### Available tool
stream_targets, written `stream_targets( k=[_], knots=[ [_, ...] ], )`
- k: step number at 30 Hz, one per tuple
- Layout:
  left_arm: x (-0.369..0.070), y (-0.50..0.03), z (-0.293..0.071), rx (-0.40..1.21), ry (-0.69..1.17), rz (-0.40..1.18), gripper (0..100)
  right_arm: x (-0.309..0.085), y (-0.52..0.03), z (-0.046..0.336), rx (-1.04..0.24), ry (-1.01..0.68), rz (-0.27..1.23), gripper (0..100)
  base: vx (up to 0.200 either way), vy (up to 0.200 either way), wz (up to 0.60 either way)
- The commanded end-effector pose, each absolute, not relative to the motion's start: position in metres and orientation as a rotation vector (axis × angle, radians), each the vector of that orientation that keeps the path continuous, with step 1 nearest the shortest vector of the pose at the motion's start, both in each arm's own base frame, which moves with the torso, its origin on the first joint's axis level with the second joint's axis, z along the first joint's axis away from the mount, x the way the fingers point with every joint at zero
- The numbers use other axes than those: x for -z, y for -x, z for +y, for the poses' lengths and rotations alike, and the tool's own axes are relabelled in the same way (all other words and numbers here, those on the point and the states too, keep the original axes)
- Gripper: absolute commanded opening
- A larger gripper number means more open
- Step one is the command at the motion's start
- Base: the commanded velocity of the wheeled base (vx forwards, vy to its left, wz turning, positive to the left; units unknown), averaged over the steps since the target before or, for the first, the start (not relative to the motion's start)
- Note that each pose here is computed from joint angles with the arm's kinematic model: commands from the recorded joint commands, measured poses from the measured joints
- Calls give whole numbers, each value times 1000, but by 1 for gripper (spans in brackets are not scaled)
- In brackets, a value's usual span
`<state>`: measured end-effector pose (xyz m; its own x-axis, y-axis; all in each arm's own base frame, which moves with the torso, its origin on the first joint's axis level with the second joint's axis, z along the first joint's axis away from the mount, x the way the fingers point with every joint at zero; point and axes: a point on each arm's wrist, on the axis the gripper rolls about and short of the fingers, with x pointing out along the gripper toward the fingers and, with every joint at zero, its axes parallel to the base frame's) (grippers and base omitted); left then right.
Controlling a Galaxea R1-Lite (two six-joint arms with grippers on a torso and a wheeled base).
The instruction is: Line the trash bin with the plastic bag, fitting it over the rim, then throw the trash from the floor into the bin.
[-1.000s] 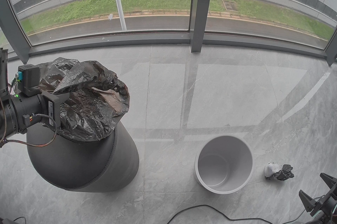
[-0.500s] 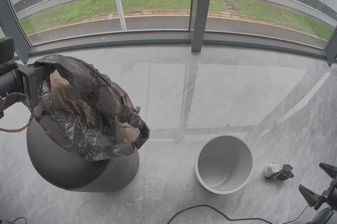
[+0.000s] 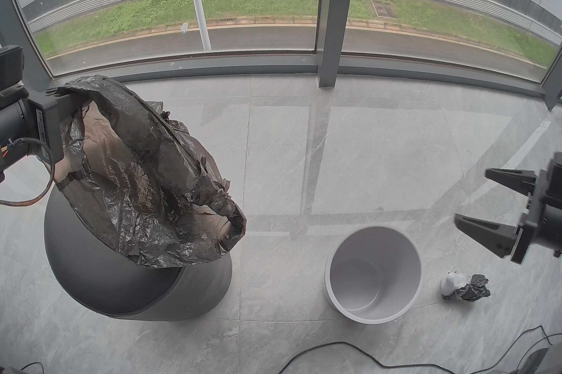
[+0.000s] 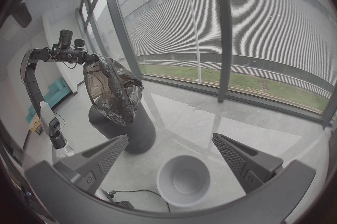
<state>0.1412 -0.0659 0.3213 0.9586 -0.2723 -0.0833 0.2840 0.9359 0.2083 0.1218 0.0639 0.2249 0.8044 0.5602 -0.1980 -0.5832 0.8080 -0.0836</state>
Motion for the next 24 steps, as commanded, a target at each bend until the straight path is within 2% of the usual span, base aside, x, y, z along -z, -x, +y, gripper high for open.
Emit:
stream_targets(
  k=[1, 6, 9, 14, 19, 24],
  knots=[
    [-324, -158, -75, 287, -224, 31, 0, -173, -246, 237, -1000, 234, 239, 100, 0, 0, 0],
    [-327, -157, -76, 292, -221, 20, 0, -164, -296, 272, -977, 211, 148, 100, 0, 0, 0],
    [-331, -157, -76, 291, -217, 8, 0, -157, -318, 275, -947, 204, 134, 100, 0, 0, 0],
    [-332, -157, -76, 293, -216, 5, 0, -140, -314, 274, -963, 216, 179, 100, 0, 0, 0],
    [-334, -156, -75, 292, -213, -4, 0, -140, -314, 276, -1018, 193, 127, 100, 0, 0, 0],
    [-334, -157, -75, 293, -213, -2, 0, -135, -309, 274, -1034, 195, 147, 100, 0, 0, 0]
  ],
)
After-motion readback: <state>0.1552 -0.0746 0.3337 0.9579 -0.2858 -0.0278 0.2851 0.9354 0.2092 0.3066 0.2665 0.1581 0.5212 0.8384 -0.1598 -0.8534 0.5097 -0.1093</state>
